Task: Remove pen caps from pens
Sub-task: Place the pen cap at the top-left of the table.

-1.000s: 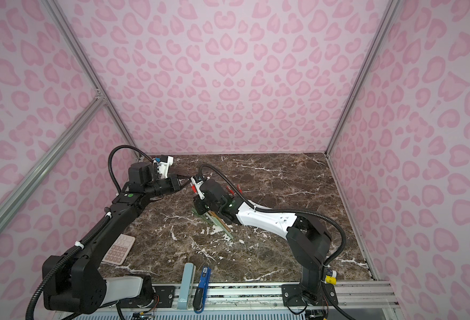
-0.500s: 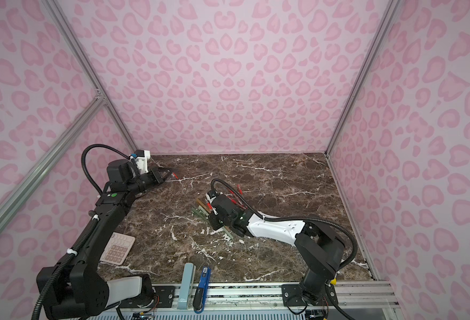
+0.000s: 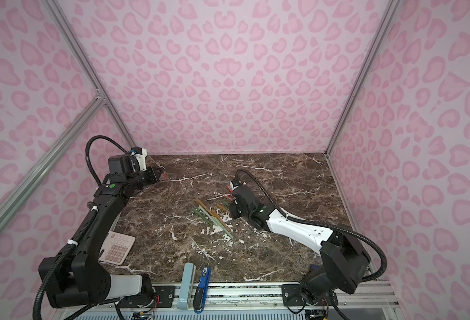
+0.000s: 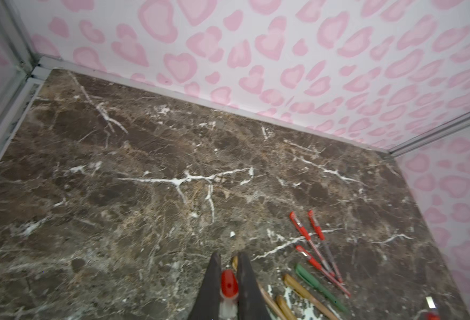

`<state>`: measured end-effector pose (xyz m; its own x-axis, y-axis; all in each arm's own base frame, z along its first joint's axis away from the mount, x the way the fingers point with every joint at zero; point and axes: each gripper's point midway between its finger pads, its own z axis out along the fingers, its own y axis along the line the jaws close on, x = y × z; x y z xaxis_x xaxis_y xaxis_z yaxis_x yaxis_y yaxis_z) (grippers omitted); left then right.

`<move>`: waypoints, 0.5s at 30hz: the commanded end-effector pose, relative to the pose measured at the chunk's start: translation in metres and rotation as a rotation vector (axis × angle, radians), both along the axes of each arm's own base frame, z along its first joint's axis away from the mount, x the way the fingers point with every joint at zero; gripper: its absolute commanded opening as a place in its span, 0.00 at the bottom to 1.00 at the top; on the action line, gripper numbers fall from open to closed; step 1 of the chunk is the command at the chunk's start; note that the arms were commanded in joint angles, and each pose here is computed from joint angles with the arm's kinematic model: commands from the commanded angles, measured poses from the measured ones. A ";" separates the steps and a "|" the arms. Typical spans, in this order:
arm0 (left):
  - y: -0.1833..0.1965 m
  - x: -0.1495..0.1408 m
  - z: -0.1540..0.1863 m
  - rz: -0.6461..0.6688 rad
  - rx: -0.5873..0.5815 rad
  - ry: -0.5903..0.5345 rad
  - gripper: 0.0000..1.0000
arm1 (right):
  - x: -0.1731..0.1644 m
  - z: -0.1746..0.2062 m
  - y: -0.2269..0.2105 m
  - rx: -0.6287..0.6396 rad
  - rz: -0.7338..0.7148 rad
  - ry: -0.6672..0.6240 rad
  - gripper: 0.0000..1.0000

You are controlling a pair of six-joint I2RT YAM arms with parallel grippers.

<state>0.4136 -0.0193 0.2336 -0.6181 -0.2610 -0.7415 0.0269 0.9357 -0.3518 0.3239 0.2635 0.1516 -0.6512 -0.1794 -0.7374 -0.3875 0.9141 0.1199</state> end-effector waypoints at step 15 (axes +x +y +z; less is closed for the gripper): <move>0.008 0.054 -0.116 0.094 -0.165 0.398 0.04 | 0.007 -0.047 -0.140 -0.080 -0.262 0.210 0.00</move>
<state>0.4620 -0.0052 0.1222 -0.8009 -0.4027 -0.4433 -0.2139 0.8837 -0.4163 0.3385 0.1264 0.1136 -0.7989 -0.0257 -0.6009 -0.1028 0.9902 0.0944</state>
